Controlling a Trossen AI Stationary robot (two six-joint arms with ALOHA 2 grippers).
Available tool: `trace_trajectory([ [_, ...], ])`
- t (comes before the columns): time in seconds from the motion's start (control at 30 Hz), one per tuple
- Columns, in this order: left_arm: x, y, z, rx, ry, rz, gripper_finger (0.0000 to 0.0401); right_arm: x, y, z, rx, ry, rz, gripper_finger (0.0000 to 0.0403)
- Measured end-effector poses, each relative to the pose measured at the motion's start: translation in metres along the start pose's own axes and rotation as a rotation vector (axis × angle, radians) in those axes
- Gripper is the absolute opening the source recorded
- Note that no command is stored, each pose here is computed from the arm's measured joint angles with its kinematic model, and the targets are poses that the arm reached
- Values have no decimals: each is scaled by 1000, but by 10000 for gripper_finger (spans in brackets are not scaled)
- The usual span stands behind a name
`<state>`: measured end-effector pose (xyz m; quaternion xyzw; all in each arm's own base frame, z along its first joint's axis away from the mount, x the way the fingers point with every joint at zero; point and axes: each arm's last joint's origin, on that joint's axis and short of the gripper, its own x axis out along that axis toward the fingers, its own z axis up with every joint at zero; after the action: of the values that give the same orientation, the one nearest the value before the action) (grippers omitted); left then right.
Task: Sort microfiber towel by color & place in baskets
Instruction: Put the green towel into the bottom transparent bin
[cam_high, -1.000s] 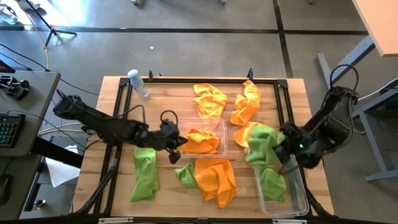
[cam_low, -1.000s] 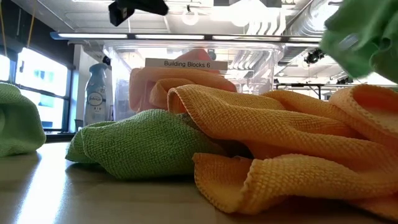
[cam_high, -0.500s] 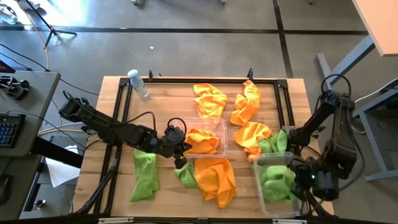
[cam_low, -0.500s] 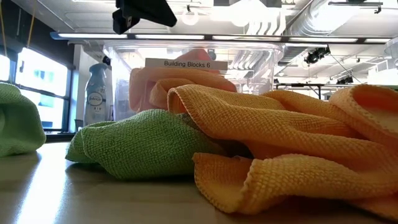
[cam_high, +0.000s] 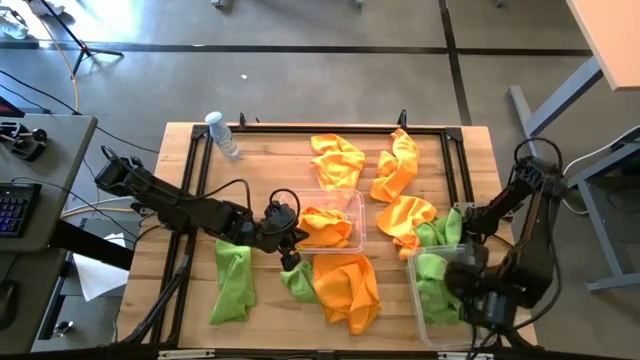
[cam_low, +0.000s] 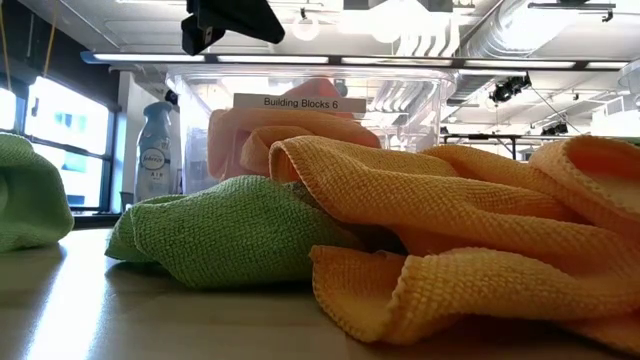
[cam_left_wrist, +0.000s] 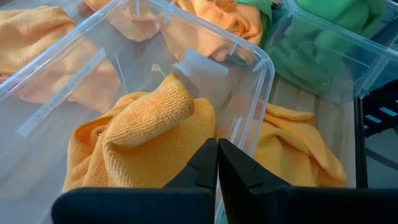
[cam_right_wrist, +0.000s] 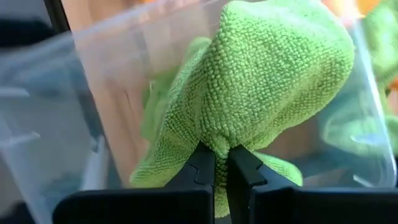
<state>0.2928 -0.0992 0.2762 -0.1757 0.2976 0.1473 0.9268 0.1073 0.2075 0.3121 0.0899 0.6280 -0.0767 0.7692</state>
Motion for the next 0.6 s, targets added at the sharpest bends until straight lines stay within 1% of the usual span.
trace_trajectory([
  [0.2, 0, -1, 0, 1, 4, -7, 0, 31, 21, 6, -252, 117, -71, 0],
  [0.3, 0, -1, -1, 1, 10, -15, 0, 52, 29, 7, -324, 152, -62, 0],
  [0.43, 0, -1, 0, -1, 7, -18, 0, 83, 29, 2, -341, 189, 14, 0],
  [0.6, 0, -1, 0, -2, 11, -26, 0, 107, 16, -7, -292, 168, 66, 0],
])
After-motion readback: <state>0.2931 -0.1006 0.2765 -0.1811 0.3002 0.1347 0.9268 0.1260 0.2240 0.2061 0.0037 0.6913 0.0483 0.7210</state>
